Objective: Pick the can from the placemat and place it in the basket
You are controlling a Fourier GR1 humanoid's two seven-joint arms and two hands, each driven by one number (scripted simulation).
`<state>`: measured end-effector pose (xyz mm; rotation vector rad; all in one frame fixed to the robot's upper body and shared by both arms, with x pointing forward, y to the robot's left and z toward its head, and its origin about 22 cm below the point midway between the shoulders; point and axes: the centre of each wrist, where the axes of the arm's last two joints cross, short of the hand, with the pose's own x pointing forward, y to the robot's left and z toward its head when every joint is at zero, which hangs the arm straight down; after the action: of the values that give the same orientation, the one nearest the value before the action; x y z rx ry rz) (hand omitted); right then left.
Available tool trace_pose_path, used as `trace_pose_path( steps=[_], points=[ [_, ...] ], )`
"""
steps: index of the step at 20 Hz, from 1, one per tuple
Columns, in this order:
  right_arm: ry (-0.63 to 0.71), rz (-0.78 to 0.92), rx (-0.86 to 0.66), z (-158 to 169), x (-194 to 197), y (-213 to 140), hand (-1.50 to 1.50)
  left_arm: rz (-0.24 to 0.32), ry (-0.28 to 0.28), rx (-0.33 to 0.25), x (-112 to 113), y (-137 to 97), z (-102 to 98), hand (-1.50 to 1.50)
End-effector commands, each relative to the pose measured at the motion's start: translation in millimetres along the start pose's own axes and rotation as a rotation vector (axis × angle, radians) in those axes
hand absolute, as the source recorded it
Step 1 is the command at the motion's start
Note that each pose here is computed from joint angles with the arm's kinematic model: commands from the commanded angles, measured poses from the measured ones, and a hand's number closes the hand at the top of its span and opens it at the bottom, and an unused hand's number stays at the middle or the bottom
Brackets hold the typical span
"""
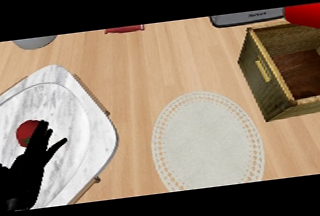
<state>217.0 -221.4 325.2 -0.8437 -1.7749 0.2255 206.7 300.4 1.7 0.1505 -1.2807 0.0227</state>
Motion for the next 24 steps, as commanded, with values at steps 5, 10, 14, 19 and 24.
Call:
trace_pose_path(
  steps=[5, 10, 14, 19, 24],
  points=[
    [0.152, 0.109, 0.030, -51, -9, -35, 1.50, -0.045, 0.242, -0.029, -50, -8, 9, 0.00],
    [0.186, 0.071, 0.032, -74, -29, -51, 1.50, -0.052, 0.254, -0.027, -43, -5, 5, 0.00],
    [0.246, 0.010, 0.042, -87, -64, -46, 1.50, -0.059, 0.247, -0.041, -35, -14, -2, 0.00],
    [0.275, -0.091, 0.025, -97, -83, -54, 1.50, -0.065, 0.239, -0.033, -44, -12, 9, 0.00],
    [0.278, -0.103, 0.040, -91, -114, -33, 1.50, -0.058, 0.248, -0.041, -36, -7, -2, 0.00]
  ],
)
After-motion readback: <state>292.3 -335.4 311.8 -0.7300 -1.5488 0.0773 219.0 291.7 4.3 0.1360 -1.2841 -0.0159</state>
